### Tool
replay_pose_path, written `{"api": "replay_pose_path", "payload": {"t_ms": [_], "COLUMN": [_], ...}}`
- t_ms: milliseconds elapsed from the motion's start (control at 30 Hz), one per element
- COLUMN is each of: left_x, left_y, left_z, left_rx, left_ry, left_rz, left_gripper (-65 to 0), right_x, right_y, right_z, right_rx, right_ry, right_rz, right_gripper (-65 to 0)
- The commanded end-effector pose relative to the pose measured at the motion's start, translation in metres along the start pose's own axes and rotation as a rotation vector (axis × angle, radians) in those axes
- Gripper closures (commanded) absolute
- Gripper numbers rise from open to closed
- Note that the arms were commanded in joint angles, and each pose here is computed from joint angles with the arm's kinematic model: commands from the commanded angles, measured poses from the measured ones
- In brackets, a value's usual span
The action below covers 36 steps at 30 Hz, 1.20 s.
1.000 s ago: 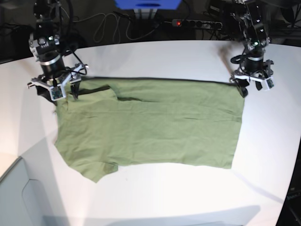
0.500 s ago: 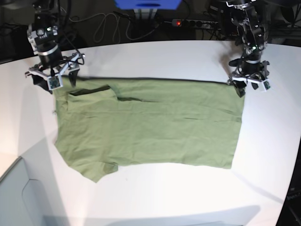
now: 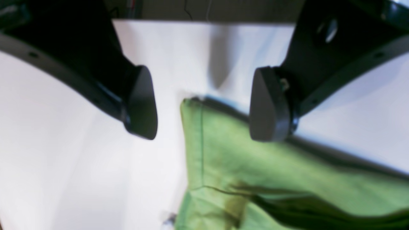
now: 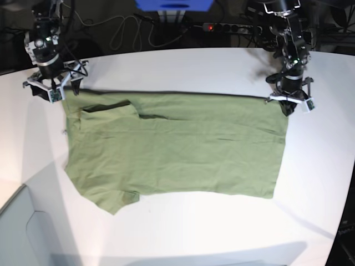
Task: Fold the T-shirt properly
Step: 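Regrasp the shoulder edge with both grippers and drag it taut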
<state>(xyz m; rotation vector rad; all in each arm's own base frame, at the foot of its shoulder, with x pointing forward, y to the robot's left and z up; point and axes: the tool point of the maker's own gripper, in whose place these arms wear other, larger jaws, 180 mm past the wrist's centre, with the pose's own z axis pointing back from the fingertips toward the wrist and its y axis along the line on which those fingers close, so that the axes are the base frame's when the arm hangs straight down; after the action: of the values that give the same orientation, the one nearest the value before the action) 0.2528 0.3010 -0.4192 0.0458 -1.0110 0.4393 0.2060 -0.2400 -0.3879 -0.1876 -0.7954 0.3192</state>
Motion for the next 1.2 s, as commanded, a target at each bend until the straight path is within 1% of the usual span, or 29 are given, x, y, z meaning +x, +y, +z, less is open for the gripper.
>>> {"api": "replay_pose_path", "payload": {"t_ms": [0, 267, 333, 367, 433, 500, 600, 633, 667, 700, 733, 800, 833, 933, 1067, 1167], "left_x": [-0.004, -0.005, -0.006, -0.006, -0.006, -0.006, -0.006, -0.008, -0.008, -0.004, 0.0, 0.004, 0.009, 0.019, 0.036, 0.047], "left_y": [0.003, 0.004, 0.004, 0.004, 0.006, 0.006, 0.006, 0.008, 0.008, 0.006, 0.004, 0.002, 0.0, -0.003, -0.01, -0.013], "left_z": [0.001, 0.002, 0.002, 0.002, 0.003, 0.003, 0.004, 0.007, 0.008, 0.009, 0.01, 0.017, 0.021, 0.029, 0.035, 0.039], "left_rx": [0.006, 0.008, 0.009, 0.009, 0.013, 0.013, 0.013, 0.015, 0.015, 0.01, 0.005, -0.003, -0.009, -0.02, -0.037, -0.04], "left_ry": [0.029, 0.033, 0.036, 0.036, 0.035, 0.035, 0.033, 0.037, 0.039, 0.028, 0.017, 0.005, -0.008, -0.035, -0.076, -0.09], "left_rz": [-0.011, -0.011, -0.011, -0.011, -0.01, -0.01, -0.012, -0.016, -0.019, -0.021, -0.025, -0.04, -0.049, -0.069, -0.086, -0.092], "left_gripper": [0.0, 0.0, 0.0, 0.0, 0.0, 0.0, 0.0, 0.0, 0.0, 0.0, 0.0, 0.0, 0.0, 0.0, 0.0, 0.0], "right_x": [0.005, -0.029, -0.035, -0.035, -0.038, -0.04, -0.041, -0.04, -0.039, -0.038, -0.038, -0.032, -0.028, -0.01, 0.017, 0.036], "right_y": [-0.006, -0.007, -0.003, 0.003, 0.02, 0.029, 0.022, 0.021, 0.02, 0.02, 0.019, 0.017, 0.011, -0.002, -0.005, -0.01], "right_z": [-0.001, -0.024, -0.025, -0.025, -0.021, -0.018, -0.016, -0.016, -0.016, -0.015, -0.015, -0.015, -0.013, -0.007, 0.004, 0.011], "right_rx": [-0.007, 0.008, 0.046, 0.087, 0.184, 0.247, 0.241, 0.238, 0.236, 0.234, 0.233, 0.227, 0.209, 0.17, 0.145, 0.113], "right_ry": [-0.022, 0.074, 0.089, 0.09, 0.094, 0.096, 0.098, 0.096, 0.094, 0.091, 0.09, 0.076, 0.066, 0.022, -0.043, -0.053], "right_rz": [0.007, -0.039, -0.021, 0.0, 0.045, 0.076, 0.074, 0.074, 0.075, 0.078, 0.081, 0.091, 0.093, 0.111, 0.156, 0.197], "right_gripper": [-43.2, -42.6, -42.0, -40.6, -34.5, -25.3, -9.4, -2.6, 0.0, 0.0, -1.5, -0.1, -0.2, -0.2, -0.2, -0.2]}}
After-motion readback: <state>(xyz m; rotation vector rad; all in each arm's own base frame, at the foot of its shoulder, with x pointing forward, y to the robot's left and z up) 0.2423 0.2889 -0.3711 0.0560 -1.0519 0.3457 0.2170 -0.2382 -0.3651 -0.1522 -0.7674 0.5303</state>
